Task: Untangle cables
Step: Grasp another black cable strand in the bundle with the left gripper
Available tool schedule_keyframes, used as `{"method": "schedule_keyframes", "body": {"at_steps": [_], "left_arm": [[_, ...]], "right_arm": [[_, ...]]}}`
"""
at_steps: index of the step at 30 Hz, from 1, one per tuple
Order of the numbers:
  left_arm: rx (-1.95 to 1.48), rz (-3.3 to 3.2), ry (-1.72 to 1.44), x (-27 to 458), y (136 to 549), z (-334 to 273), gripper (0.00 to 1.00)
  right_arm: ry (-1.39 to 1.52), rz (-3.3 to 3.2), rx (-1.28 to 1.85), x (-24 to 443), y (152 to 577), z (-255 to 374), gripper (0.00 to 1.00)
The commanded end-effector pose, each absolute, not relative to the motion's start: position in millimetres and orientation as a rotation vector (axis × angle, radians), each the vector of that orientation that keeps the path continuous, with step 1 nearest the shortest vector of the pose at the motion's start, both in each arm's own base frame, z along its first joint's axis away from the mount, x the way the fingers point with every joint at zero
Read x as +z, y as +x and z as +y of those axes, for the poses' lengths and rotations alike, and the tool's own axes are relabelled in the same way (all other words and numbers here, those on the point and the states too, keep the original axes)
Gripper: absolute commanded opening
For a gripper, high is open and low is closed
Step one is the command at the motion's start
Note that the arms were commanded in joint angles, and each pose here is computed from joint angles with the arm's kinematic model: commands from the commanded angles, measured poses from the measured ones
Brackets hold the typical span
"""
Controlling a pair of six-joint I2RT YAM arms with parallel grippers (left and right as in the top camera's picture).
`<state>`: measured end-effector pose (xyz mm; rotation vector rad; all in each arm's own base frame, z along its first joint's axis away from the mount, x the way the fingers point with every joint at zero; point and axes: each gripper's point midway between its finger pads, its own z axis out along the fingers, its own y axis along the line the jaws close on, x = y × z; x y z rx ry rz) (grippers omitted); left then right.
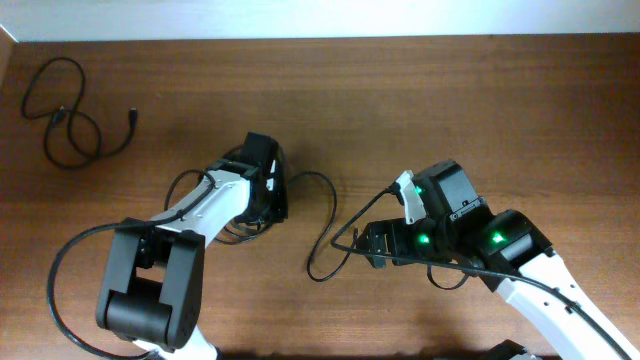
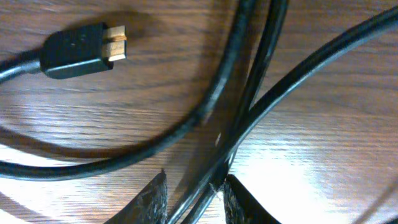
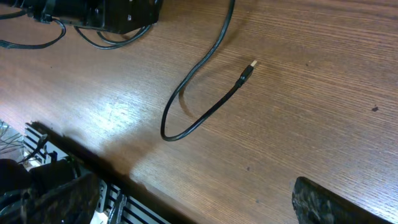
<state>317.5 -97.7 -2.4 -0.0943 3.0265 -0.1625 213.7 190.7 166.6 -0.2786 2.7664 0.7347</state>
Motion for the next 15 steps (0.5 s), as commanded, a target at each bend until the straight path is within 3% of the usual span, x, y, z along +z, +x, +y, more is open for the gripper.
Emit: {"method": "schedule_keyframes", "body": {"at_steps": [1, 4, 8, 11, 15], "left_arm": [[0.087, 3.067, -0.076, -23.3, 305.6, -66.4, 0.35], [-0.012, 3.084, -0.039, -23.5, 303.5, -77.9, 0.45], [-0.036, 3.063, 0.032, -23.0, 309.0, -81.0, 0.41], [-0.049, 3.004, 0.146, -16.6, 325.3, -85.3, 0.51], [-0.082, 2.919, 0.194, -3.9, 350.1, -93.7, 0.56]], "right_arm": [[-0.277, 2.752, 0.715, 169.0, 217.7, 189.4, 0.99], [-0.277, 2.752, 0.716, 169.1, 217.8, 189.5, 0.99], [-0.277, 2.751, 0.716, 169.1, 217.9, 189.5, 0.99], [-0.277, 2.748, 0.717, 169.5, 218.5, 189.9, 0.98], [-0.278, 2.740, 0.720, 170.4, 219.9, 190.7, 0.98]]}}
